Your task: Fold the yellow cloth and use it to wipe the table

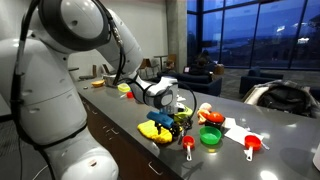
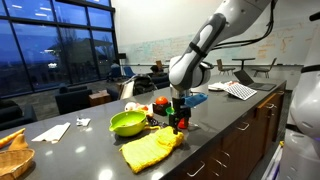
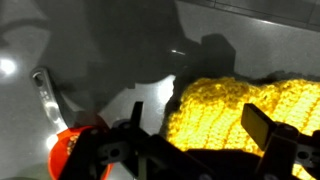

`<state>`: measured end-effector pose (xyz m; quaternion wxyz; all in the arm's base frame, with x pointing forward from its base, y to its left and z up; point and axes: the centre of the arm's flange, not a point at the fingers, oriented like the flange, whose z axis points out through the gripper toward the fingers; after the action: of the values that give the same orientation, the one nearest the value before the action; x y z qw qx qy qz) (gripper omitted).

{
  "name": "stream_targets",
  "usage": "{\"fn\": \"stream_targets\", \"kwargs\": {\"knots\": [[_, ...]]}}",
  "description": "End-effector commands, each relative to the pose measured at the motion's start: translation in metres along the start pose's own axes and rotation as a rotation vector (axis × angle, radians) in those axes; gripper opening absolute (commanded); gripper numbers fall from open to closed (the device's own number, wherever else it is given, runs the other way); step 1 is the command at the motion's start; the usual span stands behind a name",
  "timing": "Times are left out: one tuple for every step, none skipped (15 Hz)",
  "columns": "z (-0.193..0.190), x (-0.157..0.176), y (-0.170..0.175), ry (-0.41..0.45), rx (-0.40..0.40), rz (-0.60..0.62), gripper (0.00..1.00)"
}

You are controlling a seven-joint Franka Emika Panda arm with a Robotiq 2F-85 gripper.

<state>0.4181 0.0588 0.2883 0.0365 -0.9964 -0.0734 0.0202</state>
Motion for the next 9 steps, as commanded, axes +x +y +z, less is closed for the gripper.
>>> {"fn": "stream_targets", "kwargs": {"knots": [[0.013, 0.012, 0.002, 0.012, 0.048, -0.03, 1.0], [0.016, 0.013, 0.002, 0.01, 0.058, -0.036, 1.0], [0.021, 0.016, 0.003, 0.012, 0.067, -0.043, 1.0], [0.024, 0.018, 0.003, 0.016, 0.072, -0.049, 1.0], [0.027, 0.02, 0.002, 0.013, 0.079, -0.058, 1.0], [0.031, 0.023, 0.003, 0.012, 0.086, -0.064, 1.0], [0.034, 0.025, 0.004, 0.008, 0.093, -0.069, 1.0], [0.036, 0.026, 0.004, 0.003, 0.099, -0.073, 1.0], [0.04, 0.029, 0.004, -0.002, 0.104, -0.078, 1.0]]}}
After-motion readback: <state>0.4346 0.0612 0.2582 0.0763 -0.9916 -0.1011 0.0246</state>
